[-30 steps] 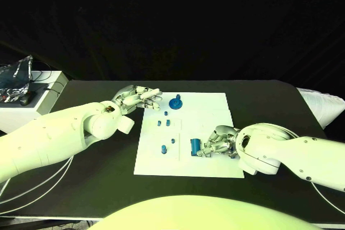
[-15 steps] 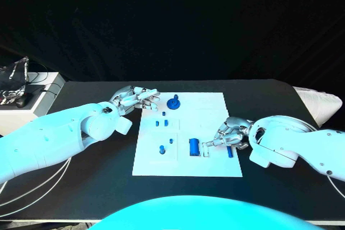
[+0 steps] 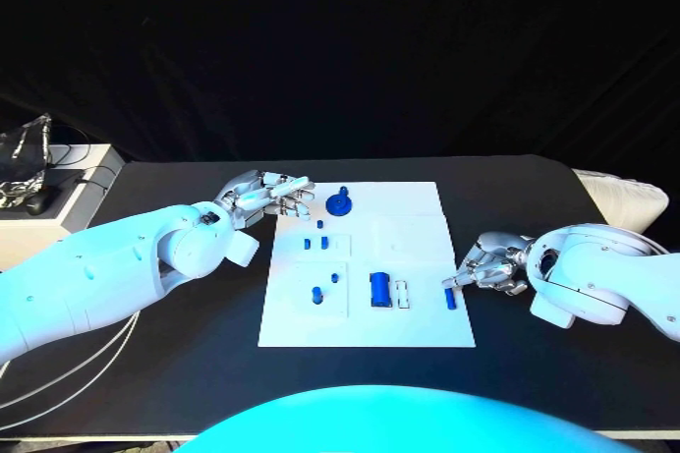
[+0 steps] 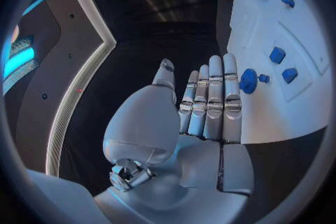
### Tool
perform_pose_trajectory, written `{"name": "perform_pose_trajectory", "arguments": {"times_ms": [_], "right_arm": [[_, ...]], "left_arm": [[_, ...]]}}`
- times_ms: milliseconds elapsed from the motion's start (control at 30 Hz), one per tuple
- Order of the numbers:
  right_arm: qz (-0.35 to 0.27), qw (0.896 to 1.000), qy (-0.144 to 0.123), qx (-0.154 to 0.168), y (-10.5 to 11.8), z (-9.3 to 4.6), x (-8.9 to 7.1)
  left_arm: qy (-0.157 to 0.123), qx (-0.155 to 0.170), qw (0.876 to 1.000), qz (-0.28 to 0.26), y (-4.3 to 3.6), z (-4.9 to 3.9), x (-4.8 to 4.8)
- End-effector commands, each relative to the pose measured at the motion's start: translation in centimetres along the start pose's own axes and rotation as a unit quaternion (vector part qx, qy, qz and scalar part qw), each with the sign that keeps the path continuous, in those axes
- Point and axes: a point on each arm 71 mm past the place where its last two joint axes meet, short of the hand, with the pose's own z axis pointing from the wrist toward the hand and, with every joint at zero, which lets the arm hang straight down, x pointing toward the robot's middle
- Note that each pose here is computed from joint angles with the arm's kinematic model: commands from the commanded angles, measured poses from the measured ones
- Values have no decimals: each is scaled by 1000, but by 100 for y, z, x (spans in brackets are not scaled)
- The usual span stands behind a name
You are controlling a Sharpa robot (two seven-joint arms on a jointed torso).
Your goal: Assemble the parts on the task board
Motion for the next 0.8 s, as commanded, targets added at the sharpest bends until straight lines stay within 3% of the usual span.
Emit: {"name": "perform_pose_trajectory", "arguments": {"times_ms": [33,400,800], "right_arm": [[-55,998,14,27,-58,0,20],[-61,997,3,37,-3,5,78],[-63,997,20,49,22,74,203]], "left_arm": [[12,5,1000,-8,-2,7,29],[12,2,1000,-10,29,5,32],[11,1,1000,-10,35,0,26]]}}
